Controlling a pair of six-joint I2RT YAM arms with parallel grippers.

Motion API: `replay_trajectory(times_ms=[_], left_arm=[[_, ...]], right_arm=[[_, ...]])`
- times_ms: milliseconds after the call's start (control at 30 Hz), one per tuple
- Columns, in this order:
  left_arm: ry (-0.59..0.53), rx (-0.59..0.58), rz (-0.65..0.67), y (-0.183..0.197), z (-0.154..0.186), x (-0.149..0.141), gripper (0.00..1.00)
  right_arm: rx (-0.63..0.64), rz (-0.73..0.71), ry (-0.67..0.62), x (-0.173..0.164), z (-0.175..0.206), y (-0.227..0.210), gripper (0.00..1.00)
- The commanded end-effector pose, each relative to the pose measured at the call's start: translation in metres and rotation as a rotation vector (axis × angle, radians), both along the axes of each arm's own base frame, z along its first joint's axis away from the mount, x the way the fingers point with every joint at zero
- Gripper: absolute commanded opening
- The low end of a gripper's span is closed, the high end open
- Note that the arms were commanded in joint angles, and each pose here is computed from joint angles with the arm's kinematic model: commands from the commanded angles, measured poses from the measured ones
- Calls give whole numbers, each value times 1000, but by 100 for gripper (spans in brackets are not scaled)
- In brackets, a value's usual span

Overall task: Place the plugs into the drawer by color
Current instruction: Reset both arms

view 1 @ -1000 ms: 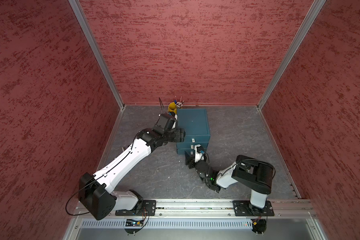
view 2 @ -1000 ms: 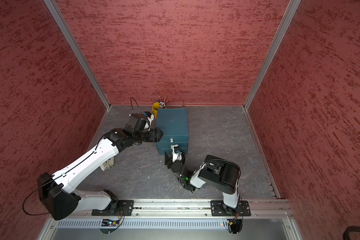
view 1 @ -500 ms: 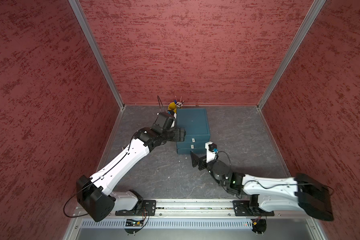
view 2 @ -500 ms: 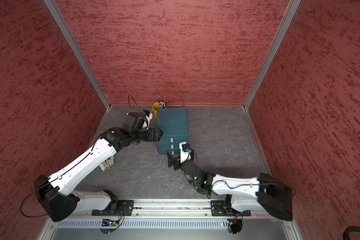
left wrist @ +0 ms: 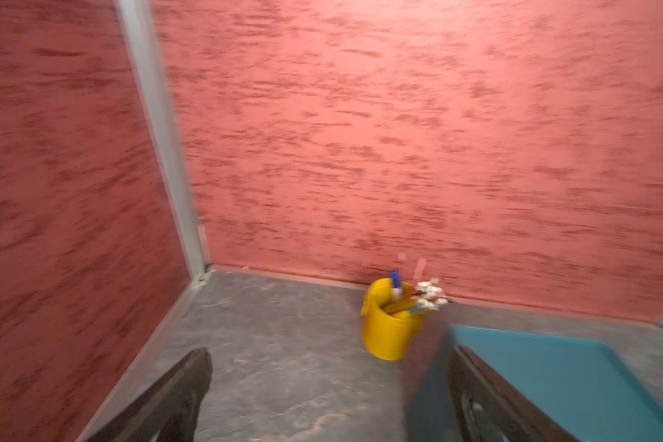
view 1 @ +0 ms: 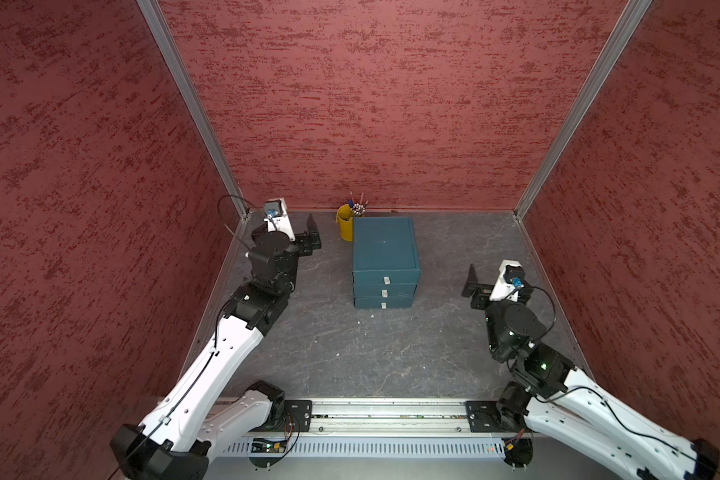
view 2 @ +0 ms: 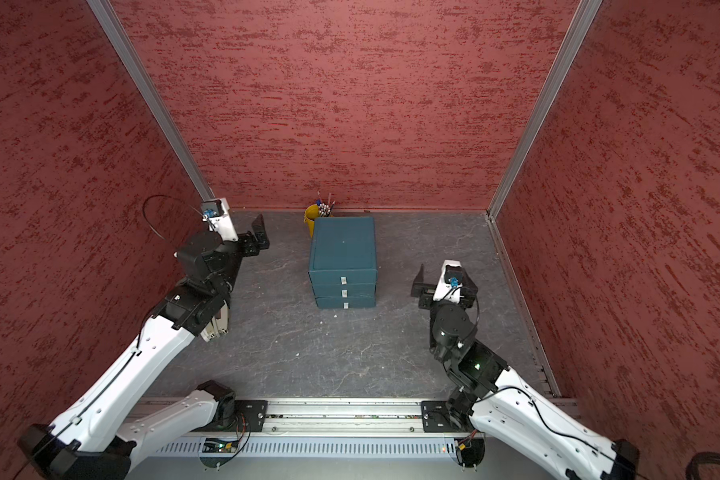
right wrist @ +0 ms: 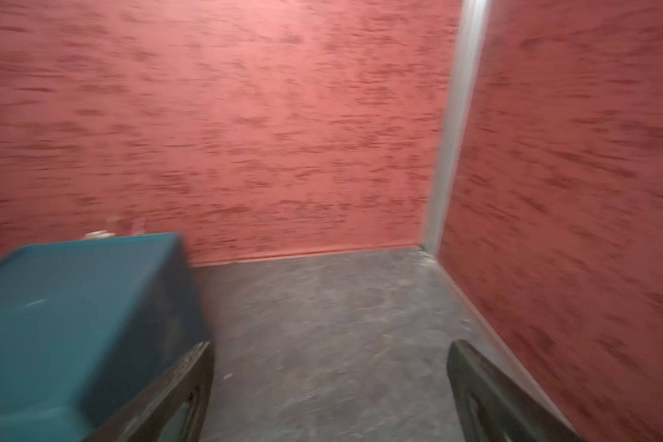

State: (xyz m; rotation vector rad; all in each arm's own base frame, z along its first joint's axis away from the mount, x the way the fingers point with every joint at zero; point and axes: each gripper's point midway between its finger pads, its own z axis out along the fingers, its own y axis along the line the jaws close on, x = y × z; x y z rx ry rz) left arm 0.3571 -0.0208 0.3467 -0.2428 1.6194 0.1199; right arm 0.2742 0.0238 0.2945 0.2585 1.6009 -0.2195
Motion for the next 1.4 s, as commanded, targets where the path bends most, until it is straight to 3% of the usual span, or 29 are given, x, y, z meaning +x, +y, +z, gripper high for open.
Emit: replay_trajectory(times_ms=[0,133,267,300,467,533,633,800,900,1100,1367], left_arm=[[-168,7,209,61,-23,3,100],[19,-26,337,105,-111,8,100],[87,2,310,108,-165,3,100],[109,-5,300,107,-168,2,100],[203,-1,106,84,-188,19,100],[203,19,53,74,-200,21,100],[226,40,21,67,-208,27,100],[235,22,23,68,-210,28,100],[214,-87,33,67,-211,30,100],[170,-13,-108,40,-231,42,100],[132,-75,-157,45,-228,35,100]], right_arm=[[101,-140,146,24,-59,-47,98],[139,-291,223,37,-115,-84,98],[88,-348,228,45,-150,-96,98],[86,-305,257,52,-154,-90,98],[57,-135,131,88,-143,-71,98],[24,10,85,104,-144,-52,98],[20,196,165,121,-167,-26,98],[53,193,117,119,-172,-36,98],[62,169,146,123,-174,-41,99],[64,174,153,123,-175,-40,98],[62,185,158,125,-175,-37,98]])
